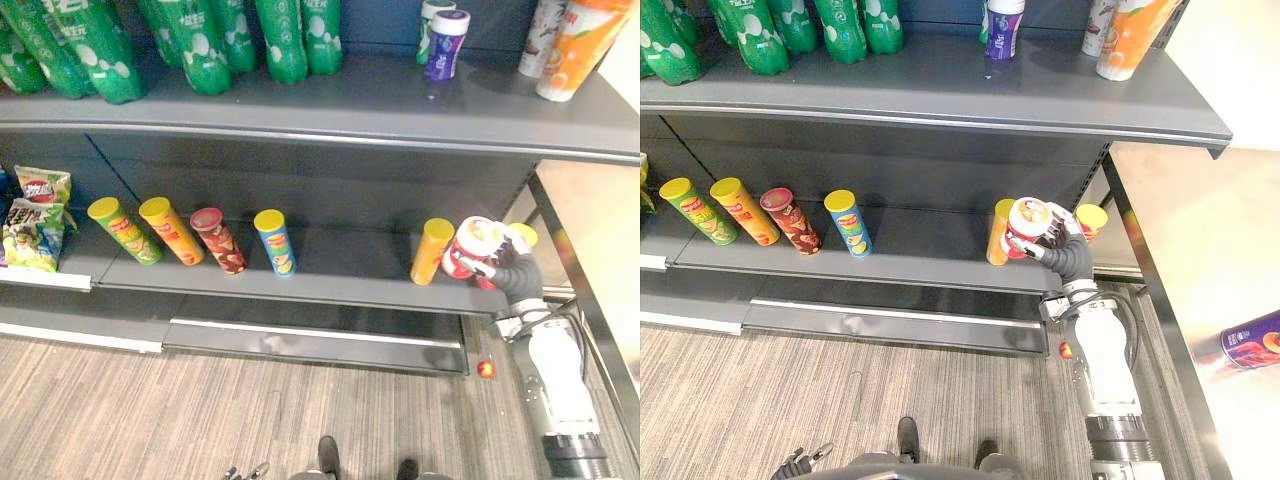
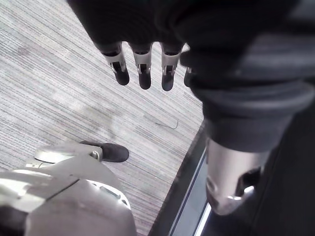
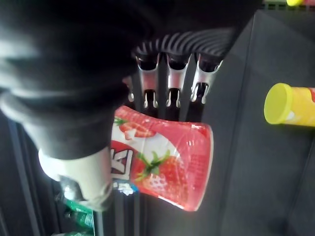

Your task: Put the gum and the chips on the shelf.

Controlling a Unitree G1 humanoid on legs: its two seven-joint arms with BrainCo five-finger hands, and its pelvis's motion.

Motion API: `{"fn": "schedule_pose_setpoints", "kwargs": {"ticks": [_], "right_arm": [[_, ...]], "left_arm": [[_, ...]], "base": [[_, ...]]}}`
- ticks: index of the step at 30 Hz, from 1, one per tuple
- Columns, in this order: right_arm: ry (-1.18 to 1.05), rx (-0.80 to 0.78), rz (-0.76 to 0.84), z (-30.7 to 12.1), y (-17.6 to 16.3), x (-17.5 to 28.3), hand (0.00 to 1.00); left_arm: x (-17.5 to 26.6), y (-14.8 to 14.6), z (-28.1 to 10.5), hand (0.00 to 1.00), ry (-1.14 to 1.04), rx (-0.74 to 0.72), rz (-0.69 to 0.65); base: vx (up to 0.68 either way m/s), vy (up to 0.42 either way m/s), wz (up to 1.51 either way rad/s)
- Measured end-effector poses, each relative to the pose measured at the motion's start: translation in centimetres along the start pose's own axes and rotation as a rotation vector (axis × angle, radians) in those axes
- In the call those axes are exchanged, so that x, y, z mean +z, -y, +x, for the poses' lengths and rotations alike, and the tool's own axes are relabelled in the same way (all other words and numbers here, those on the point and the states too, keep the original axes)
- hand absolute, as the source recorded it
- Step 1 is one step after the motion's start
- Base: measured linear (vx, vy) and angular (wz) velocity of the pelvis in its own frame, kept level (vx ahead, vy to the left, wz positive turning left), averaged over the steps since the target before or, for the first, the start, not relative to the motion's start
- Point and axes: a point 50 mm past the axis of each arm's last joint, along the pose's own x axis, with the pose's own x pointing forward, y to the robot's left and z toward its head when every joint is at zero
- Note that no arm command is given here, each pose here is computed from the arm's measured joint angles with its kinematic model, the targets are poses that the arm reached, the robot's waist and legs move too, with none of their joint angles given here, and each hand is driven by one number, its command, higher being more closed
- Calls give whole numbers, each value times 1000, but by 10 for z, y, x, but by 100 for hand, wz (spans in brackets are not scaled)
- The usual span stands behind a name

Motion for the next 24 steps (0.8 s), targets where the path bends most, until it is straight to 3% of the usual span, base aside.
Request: {"fn": "schedule_pose_setpoints", "kwargs": {"ticks": [5,9,17,24], "right_arm": [[34,78,25,12,-8,8,100],[152,123,-32,34,-5,40,100],[349,123,-116,72,2,96,100],[395,136,-182,103,10,129,100]], "left_arm": [[1,0,0,0,1,-2,14],[-1,0,0,0,-5,-2,17],[-8,2,-1,0,-38,-8,33],[-12,0,-2,0,-62,-5,32]], "base": [[73,15,-6],[76,-7,-5],[-1,-4,0],[-46,4,-1]]}}
